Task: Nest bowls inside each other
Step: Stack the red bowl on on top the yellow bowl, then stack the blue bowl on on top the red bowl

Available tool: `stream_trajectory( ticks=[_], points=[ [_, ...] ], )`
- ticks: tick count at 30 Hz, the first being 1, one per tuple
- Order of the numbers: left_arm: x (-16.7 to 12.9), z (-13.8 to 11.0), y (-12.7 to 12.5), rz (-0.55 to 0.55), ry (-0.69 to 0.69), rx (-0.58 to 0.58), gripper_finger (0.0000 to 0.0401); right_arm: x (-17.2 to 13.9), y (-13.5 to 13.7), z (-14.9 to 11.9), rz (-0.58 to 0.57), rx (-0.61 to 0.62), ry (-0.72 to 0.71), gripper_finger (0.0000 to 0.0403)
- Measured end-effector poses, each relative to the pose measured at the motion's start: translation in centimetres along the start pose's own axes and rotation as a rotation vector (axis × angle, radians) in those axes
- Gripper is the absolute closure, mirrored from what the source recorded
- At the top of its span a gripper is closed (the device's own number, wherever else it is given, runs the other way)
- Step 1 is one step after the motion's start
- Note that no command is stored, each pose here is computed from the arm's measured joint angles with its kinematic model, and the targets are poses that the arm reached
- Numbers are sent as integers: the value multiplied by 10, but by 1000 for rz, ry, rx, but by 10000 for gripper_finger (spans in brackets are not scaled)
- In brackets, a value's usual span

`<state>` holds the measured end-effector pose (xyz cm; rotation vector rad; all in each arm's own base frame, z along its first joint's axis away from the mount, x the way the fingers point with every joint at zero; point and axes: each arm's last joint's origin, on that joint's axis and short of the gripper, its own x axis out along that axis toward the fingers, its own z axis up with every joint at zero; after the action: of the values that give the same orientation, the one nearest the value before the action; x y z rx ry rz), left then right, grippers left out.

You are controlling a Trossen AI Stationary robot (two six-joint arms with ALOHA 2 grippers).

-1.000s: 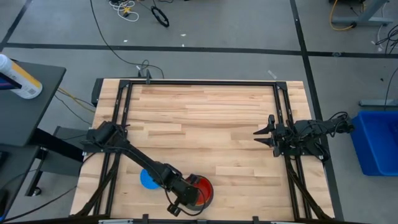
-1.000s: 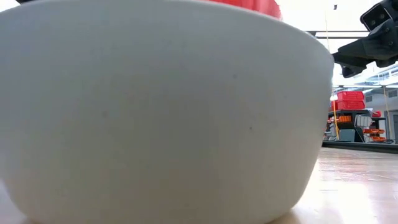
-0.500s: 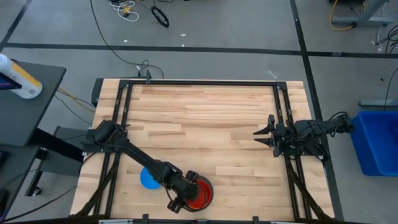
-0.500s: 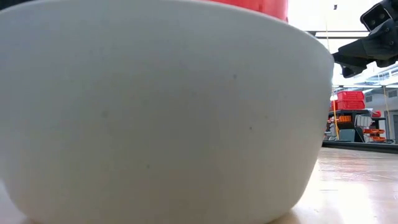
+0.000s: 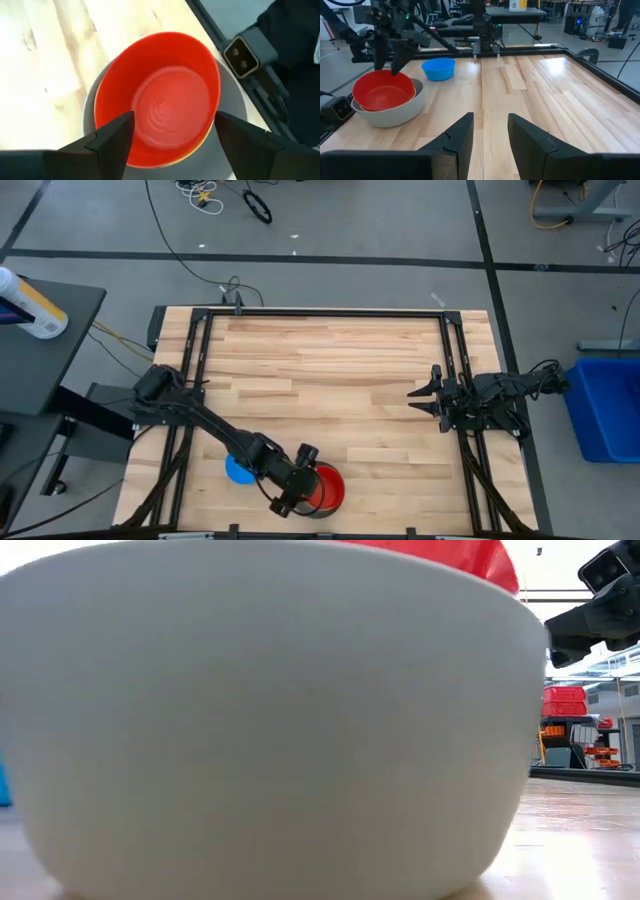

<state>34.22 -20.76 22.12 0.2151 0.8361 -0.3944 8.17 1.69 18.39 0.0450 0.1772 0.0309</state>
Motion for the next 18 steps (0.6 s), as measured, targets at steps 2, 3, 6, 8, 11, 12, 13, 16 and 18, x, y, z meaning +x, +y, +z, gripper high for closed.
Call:
stream_trajectory(
  ticks=[2,3,6,8,11,12,13,16,18],
  points=[
    [3,-2,0,1,-22,-10,123,0,0,0,0,0,0,274],
    [4,-4,0,7,-21,-16,123,0,0,0,0,0,0,274],
    [4,-3,1,39,-32,-25,123,0,0,0,0,0,0,272],
    [4,-3,1,51,-32,-25,124,0,0,0,0,0,0,273],
    [4,-2,1,43,-34,-29,124,0,0,0,0,-1,3,274],
    [4,-3,1,34,-31,-29,124,0,0,0,0,-1,4,274],
    [4,-3,1,21,-22,-30,124,0,0,0,0,-1,4,273],
    [-4,-3,0,15,-13,-33,124,0,0,0,0,-2,4,273],
    [-13,1,-2,33,-44,-30,124,0,0,-1,0,-2,5,274]
  ],
)
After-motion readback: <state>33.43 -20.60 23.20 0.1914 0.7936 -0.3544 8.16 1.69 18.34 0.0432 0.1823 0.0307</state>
